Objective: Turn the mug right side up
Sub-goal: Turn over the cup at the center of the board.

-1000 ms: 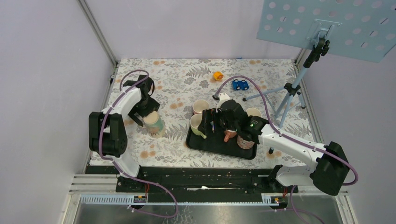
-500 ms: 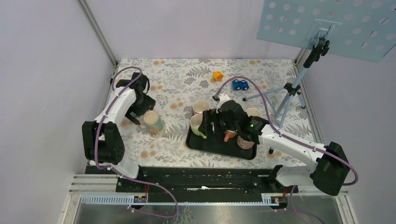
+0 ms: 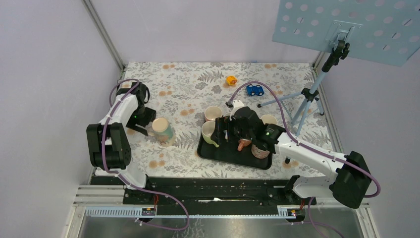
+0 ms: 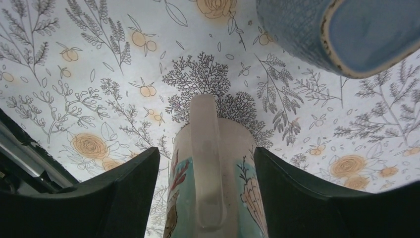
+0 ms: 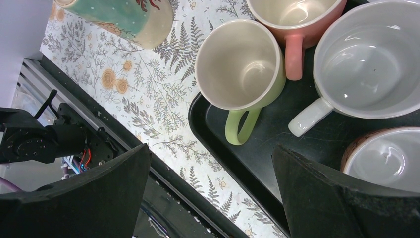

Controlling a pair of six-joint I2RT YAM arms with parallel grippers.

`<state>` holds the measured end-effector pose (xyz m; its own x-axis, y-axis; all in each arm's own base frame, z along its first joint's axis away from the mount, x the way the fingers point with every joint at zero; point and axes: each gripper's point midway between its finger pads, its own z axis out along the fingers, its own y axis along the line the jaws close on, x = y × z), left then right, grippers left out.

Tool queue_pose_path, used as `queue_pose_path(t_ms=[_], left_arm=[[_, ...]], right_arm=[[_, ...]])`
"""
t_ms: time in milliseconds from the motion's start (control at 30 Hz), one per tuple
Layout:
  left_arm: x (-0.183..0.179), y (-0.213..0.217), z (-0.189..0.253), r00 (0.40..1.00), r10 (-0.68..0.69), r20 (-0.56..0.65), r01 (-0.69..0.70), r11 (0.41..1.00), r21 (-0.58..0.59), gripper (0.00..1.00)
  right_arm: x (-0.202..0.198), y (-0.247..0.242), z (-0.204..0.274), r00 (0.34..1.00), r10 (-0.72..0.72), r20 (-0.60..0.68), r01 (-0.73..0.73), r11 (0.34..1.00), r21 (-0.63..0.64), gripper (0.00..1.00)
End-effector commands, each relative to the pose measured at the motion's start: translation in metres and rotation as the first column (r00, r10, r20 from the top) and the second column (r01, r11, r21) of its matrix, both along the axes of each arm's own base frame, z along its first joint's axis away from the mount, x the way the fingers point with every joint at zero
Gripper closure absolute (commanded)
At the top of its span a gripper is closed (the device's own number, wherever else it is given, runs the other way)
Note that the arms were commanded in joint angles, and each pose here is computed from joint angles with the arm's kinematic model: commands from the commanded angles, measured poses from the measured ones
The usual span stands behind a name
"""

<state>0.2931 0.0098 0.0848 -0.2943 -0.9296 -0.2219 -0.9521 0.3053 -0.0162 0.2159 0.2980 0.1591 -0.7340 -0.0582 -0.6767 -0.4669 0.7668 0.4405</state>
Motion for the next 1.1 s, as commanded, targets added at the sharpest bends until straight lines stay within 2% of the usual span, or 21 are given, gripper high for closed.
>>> queue_pose_path(t_ms=[0, 233, 533, 633, 667, 867, 1067], left_arm=[[0.007, -0.008, -0.009, 1.000, 0.026, 0.017, -0.025, 0.999, -0.048, 0.32], [0.009, -0.012, -0.019, 1.000, 0.015, 0.004, -0.014, 0.997, -0.075, 0.56], [0.010, -0.024, -0.025, 1.000, -0.012, 0.007, 0.013, 0.990, -0.138, 0.75], [0.012, -0.024, -0.023, 0.999, -0.031, 0.021, 0.033, 0.990, -0.139, 0.91], [0.013, -0.024, -0.021, 0.999, -0.039, 0.026, 0.043, 0.989, -0.138, 0.99], [0.027, -0.027, -0.001, 0.980, -0.141, 0.142, 0.160, 0.978, -0.131, 1.00], [0.038, -0.041, 0.021, 0.916, -0.308, 0.255, 0.352, 0.925, -0.146, 1.00]], right_arm=[[0.004, -0.004, 0.014, 0.999, -0.021, 0.033, 0.020, 0.999, 0.027, 0.00], [0.004, -0.005, 0.013, 0.999, -0.028, 0.030, 0.027, 0.999, 0.028, 0.00], [0.005, -0.004, 0.012, 0.999, -0.031, 0.025, 0.030, 0.999, 0.030, 0.00], [0.005, -0.003, 0.014, 0.999, -0.031, 0.025, 0.030, 0.999, 0.034, 0.00], [0.006, -0.002, 0.015, 0.999, -0.029, 0.026, 0.028, 0.999, 0.037, 0.00], [0.006, 0.000, 0.019, 0.999, -0.027, 0.025, 0.026, 0.999, 0.045, 0.00], [0.007, 0.006, 0.022, 1.000, -0.016, 0.021, 0.015, 0.998, 0.061, 0.00]])
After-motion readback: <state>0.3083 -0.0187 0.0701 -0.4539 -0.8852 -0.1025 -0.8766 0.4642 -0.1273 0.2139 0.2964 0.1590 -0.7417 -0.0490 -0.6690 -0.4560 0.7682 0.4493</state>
